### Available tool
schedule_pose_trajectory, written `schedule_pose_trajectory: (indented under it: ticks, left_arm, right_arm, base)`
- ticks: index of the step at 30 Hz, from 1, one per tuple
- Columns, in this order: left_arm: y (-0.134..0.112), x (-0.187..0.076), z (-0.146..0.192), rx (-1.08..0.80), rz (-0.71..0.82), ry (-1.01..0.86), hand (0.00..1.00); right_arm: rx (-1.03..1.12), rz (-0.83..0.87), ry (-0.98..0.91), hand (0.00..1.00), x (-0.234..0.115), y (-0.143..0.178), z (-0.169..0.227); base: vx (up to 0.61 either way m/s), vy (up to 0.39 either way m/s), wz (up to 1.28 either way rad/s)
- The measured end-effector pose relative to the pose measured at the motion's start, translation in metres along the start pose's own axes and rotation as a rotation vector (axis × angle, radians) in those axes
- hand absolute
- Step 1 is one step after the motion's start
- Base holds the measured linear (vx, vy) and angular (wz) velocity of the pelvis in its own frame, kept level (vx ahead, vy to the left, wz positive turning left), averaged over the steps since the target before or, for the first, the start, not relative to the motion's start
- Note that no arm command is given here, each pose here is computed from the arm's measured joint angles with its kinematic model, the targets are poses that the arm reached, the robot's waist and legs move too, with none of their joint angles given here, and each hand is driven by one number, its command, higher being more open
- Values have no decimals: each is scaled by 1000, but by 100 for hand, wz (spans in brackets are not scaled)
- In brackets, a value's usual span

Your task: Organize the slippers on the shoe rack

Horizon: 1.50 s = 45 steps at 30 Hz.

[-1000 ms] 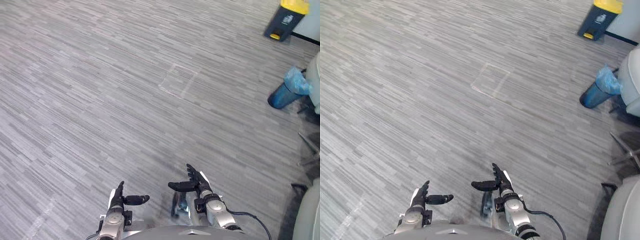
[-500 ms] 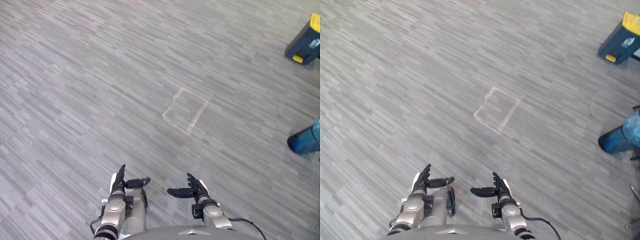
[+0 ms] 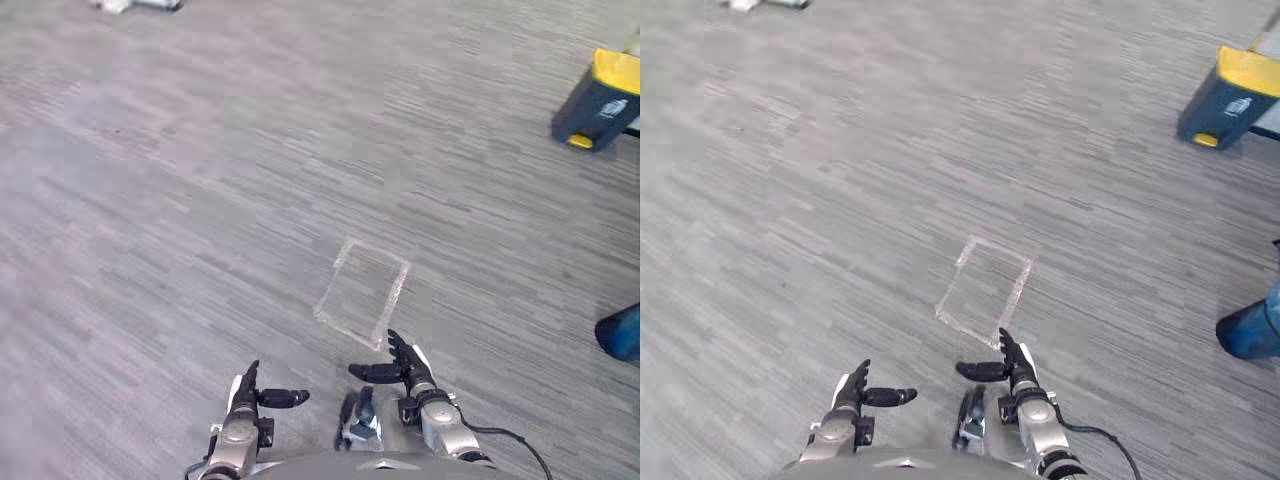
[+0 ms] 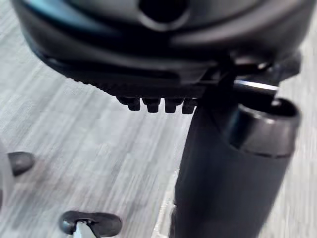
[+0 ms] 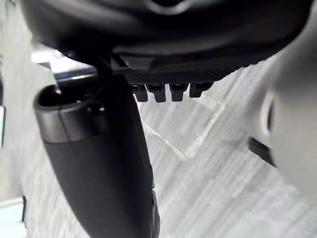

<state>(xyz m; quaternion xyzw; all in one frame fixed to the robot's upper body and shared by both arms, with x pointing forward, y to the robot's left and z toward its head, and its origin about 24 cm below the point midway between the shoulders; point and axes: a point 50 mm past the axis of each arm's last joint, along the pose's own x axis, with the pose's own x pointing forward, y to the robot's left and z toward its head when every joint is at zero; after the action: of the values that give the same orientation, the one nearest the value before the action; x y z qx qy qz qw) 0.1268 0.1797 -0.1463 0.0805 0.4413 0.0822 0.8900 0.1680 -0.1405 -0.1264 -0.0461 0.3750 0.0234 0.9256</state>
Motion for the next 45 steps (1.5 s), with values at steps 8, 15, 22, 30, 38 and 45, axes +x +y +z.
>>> schedule_pose_trajectory:
  ticks: [8,15,22,30,38,45]
  left_arm:
    - [10,3,14,-35,41,-48,100]
    - [11,5,15,-13,42,-45,100]
    - [17,5,3,25,46,9,100]
    - [8,2,-8,7,16,60,100]
    - [4,4,3,-27,1,14,100]
    - [5,4,4,-26,19,14,100]
  right_arm:
    - [45,20,34,100,-6,15,-8]
    - [45,-16,57,100,-3,8,-11]
    - [16,-8,70,100,1,8,-10]
    - [7,-30,84,100,2,-1,-12]
    - [73,-129,128,100,-3,-21,-24]
    - [87,-162,165,100,-6,-25,-32]
  base:
    - [513,-32,-62]
    - [507,172,-87]
    - [366,196,-111]
    - [381,-63,-29]
    - [366,13,-75]
    - [200,255,-123]
